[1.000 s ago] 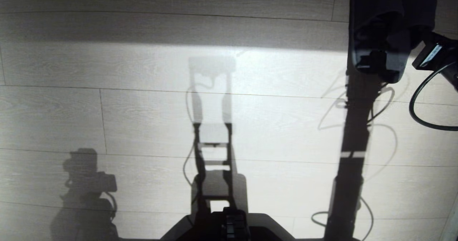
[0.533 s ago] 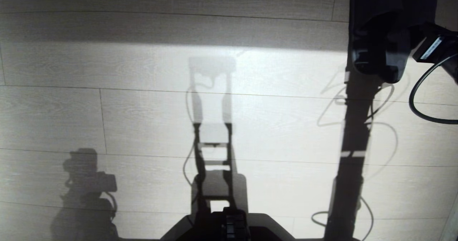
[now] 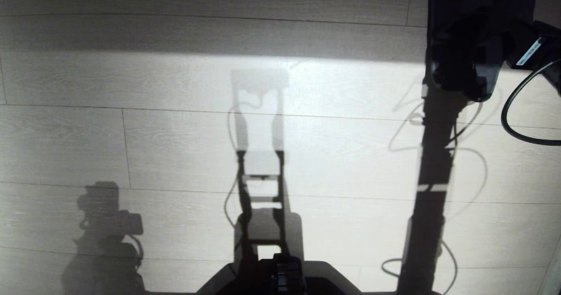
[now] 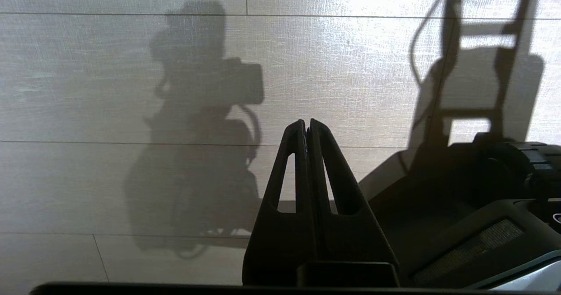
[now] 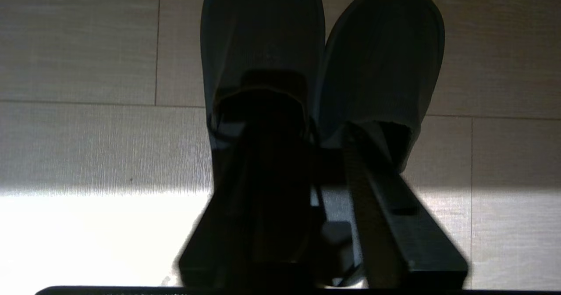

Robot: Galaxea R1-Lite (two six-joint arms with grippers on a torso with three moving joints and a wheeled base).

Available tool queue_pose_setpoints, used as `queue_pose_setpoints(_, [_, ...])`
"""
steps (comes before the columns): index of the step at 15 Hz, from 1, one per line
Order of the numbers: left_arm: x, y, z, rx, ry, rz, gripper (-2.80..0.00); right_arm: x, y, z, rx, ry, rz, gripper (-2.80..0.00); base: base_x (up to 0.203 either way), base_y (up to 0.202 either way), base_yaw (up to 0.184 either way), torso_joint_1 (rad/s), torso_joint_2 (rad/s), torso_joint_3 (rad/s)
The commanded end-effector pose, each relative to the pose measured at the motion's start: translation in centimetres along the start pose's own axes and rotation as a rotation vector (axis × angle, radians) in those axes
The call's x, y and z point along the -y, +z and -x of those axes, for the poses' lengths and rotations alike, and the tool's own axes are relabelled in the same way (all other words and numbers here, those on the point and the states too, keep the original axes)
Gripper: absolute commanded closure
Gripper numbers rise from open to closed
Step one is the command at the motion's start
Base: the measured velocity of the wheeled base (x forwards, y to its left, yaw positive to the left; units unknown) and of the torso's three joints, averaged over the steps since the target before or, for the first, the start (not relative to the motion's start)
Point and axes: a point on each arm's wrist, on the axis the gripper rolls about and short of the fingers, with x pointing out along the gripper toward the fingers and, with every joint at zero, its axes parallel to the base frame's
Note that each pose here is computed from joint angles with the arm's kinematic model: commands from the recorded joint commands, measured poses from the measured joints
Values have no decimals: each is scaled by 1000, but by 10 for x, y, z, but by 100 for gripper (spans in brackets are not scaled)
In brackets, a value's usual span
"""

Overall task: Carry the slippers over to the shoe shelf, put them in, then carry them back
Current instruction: Pick up the slippers on the floor

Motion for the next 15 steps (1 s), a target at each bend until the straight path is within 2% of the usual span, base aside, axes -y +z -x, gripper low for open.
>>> queue_pose_setpoints(1, [0,0,0,1,0,0,0,0,0,-3,8,-1,0,-280,0,0,0,0,0,0])
queue_pose_setpoints(10, [0,0,0,1,0,0,0,-3,-17,-30,-5,1,-29,-280,0,0,0,0,0,0])
queue_pose_setpoints(15, [0,0,0,1,0,0,0,-7,-42,-40,-63,6,-62,-280,0,0,0,0,0,0])
